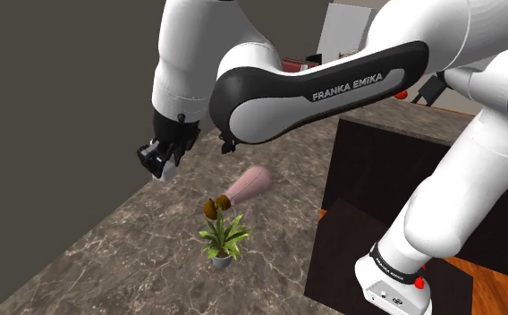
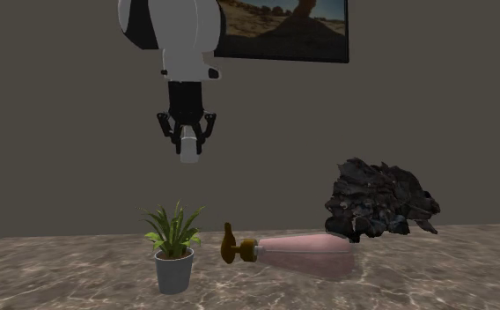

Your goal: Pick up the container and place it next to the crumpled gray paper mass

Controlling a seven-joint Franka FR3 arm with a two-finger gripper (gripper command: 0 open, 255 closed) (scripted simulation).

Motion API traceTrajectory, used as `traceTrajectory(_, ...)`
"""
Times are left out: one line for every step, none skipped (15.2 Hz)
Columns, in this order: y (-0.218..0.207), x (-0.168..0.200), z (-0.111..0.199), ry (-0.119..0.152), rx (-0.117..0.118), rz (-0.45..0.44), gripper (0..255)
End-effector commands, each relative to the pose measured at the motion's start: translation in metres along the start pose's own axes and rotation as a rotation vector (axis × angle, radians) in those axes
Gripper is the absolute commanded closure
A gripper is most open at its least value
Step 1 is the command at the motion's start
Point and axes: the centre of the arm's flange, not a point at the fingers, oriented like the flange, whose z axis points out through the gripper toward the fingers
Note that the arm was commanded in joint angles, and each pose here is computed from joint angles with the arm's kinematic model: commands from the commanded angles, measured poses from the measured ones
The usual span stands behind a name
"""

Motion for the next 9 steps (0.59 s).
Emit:
traceTrajectory(0.0, 0.004, -0.01, 0.0, 0.0, 0.0, 255)
traceTrajectory(0.0, 0.005, -0.015, 0.0, 0.0, 0.0, 255)
traceTrajectory(0.0, 0.007, -0.02, 0.0, 0.0, 0.0, 255)
traceTrajectory(-0.001, 0.009, -0.025, 0.0, 0.0, 0.0, 255)
traceTrajectory(-0.001, 0.011, -0.03, 0.0, 0.0, 0.0, 255)
traceTrajectory(-0.001, 0.013, -0.035, 0.0, 0.0, 0.0, 255)
traceTrajectory(-0.001, 0.015, -0.04, 0.0, 0.0, 0.0, 255)
traceTrajectory(-0.001, 0.016, -0.045, 0.0, 0.0, 0.0, 255)
traceTrajectory(-0.001, 0.018, -0.05, 0.0, 0.0, 0.0, 255)
